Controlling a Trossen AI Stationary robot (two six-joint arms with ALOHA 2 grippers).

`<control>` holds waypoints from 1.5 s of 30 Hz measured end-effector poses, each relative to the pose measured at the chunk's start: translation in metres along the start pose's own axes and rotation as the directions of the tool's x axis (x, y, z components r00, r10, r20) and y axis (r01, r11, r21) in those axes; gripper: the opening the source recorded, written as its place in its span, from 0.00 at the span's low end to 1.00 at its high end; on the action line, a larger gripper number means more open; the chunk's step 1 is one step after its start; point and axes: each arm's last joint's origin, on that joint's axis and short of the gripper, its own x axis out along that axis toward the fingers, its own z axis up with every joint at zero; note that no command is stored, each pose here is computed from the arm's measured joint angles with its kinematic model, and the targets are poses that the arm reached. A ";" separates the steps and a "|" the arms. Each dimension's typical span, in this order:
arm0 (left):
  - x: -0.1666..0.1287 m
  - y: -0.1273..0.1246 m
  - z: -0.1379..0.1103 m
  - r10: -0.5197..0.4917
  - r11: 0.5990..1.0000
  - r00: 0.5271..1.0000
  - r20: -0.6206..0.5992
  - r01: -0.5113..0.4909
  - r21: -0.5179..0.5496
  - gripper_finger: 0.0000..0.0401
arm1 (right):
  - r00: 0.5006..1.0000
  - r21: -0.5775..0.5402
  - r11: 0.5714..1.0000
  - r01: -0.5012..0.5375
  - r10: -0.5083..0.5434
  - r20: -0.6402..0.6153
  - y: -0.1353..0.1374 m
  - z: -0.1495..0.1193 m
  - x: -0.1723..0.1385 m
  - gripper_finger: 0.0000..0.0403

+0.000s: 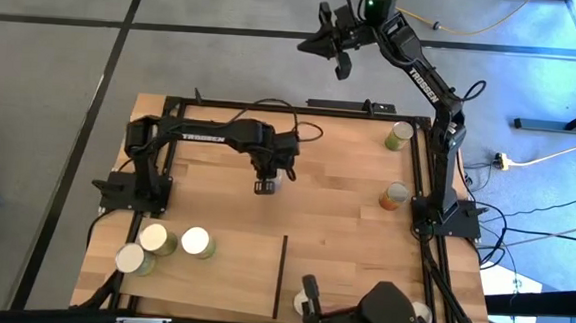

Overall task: Pick and place cans onto a shelf
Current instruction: Put the canned peas on the shelf

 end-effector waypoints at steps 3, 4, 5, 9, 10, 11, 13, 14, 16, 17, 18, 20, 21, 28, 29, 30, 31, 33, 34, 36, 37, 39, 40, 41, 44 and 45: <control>-0.024 0.002 -0.002 0.066 0.998 0.996 0.054 -0.065 -0.011 0.09 | 1.000 0.018 1.000 -0.001 0.001 -0.018 0.001 -0.002 -0.002 0.02; -0.034 0.003 -0.003 0.085 0.996 0.993 0.079 -0.084 -0.020 0.09 | 0.999 0.027 1.000 0.004 -0.003 -0.035 0.002 -0.004 -0.003 0.02; -0.046 0.005 -0.004 0.104 0.994 0.988 0.112 -0.101 -0.029 0.09 | 0.998 0.027 0.999 0.018 -0.017 -0.058 0.004 -0.005 -0.004 0.02; -0.097 0.012 -0.015 0.138 0.989 0.961 0.239 -0.122 -0.079 0.09 | 0.958 0.002 0.992 0.125 -0.120 -0.261 0.015 -0.016 -0.012 0.02; -0.110 0.013 -0.020 0.146 0.988 0.952 0.270 -0.126 -0.092 0.09 | 0.933 0.005 0.986 0.164 -0.153 -0.325 0.019 -0.019 -0.014 0.02; -0.121 0.015 -0.026 0.155 0.986 0.943 0.294 -0.129 -0.105 0.09 | 0.900 0.025 0.978 0.206 -0.179 -0.397 0.023 -0.023 -0.015 0.02; -0.144 0.017 -0.039 0.171 0.982 0.922 0.348 -0.133 -0.131 0.09 | 0.818 0.055 0.956 0.288 -0.215 -0.533 0.031 -0.029 -0.014 0.02; -0.155 0.017 -0.047 0.181 0.979 0.910 0.373 -0.133 -0.152 0.09 | 0.773 0.072 0.945 0.319 -0.215 -0.597 0.036 -0.033 -0.014 0.02; -0.175 0.018 -0.063 0.207 0.971 0.889 0.408 -0.135 -0.200 0.09 | 0.698 0.079 0.934 0.349 -0.203 -0.687 0.045 -0.038 -0.009 0.02; -0.185 0.017 -0.070 0.228 0.964 0.873 0.432 -0.140 -0.225 0.09 | 0.677 0.079 0.933 0.352 -0.196 -0.710 0.048 -0.039 -0.006 0.02; -0.195 0.016 -0.078 0.248 0.957 0.857 0.451 -0.145 -0.251 0.09 | 0.669 0.080 0.934 0.347 -0.187 -0.719 0.052 -0.039 -0.003 0.02; -0.211 0.015 -0.093 0.286 0.944 0.826 0.485 -0.156 -0.289 0.09 | 0.677 0.081 0.943 0.323 -0.171 -0.716 0.057 -0.038 0.006 0.02; -0.219 0.013 -0.100 0.303 0.939 0.809 0.503 -0.163 -0.302 0.09 | 0.682 0.081 0.948 0.308 -0.160 -0.713 0.061 -0.037 0.011 0.03; -0.253 0.004 -0.145 0.344 0.928 0.744 0.573 -0.174 -0.331 0.08 | 0.688 0.101 0.961 0.257 -0.108 -0.718 0.086 -0.035 0.049 0.14; -0.257 0.003 -0.151 0.350 0.925 0.740 0.575 -0.177 -0.335 0.08 | 0.688 0.095 0.965 0.246 -0.105 -0.718 0.091 -0.035 0.056 0.16; -0.260 0.002 -0.158 0.358 0.922 0.738 0.572 -0.184 -0.340 0.08 | 0.697 0.100 0.965 0.241 -0.100 -0.710 0.095 -0.034 0.063 0.18; -0.262 0.001 -0.165 0.360 0.921 0.743 0.564 -0.188 -0.341 0.08 | 0.708 0.114 0.963 0.242 -0.095 -0.700 0.099 -0.032 0.069 0.19; -0.265 -0.002 -0.178 0.360 0.921 0.750 0.554 -0.191 -0.340 0.08 | 0.735 0.156 0.948 0.279 -0.106 -0.670 0.106 -0.030 0.085 0.21; -0.268 -0.003 -0.185 0.361 0.921 0.749 0.556 -0.191 -0.341 0.08 | 0.744 0.189 0.930 0.314 -0.117 -0.658 0.109 -0.028 0.092 0.22; -0.271 -0.006 -0.196 0.360 0.921 0.748 0.557 -0.190 -0.340 0.08 | 0.753 0.260 0.900 0.351 -0.106 -0.650 0.114 -0.032 0.106 0.22; -0.274 -0.006 -0.199 0.361 0.921 0.741 0.566 -0.188 -0.342 0.08 | 0.755 0.280 0.890 0.360 -0.102 -0.647 0.116 -0.034 0.112 0.22; -0.278 -0.008 -0.209 0.361 0.921 0.725 0.586 -0.181 -0.344 0.08 | 0.745 0.321 0.865 0.384 -0.085 -0.661 0.120 -0.043 0.125 0.22; -0.280 -0.009 -0.211 0.361 0.922 0.720 0.593 -0.179 -0.344 0.08 | 0.740 0.341 0.853 0.395 -0.076 -0.668 0.120 -0.048 0.130 0.22; -0.281 -0.010 -0.213 0.361 0.922 0.716 0.598 -0.177 -0.345 0.08 | 0.729 0.349 0.845 0.405 -0.068 -0.681 0.121 -0.055 0.137 0.22; -0.284 -0.011 -0.223 0.361 0.924 0.704 0.611 -0.180 -0.339 0.08 | 0.667 0.305 0.844 0.440 -0.080 -0.741 0.120 -0.080 0.153 0.22; -0.285 -0.012 -0.226 0.361 0.925 0.703 0.613 -0.187 -0.331 0.08 | 0.648 0.292 0.843 0.451 -0.083 -0.757 0.119 -0.087 0.158 0.22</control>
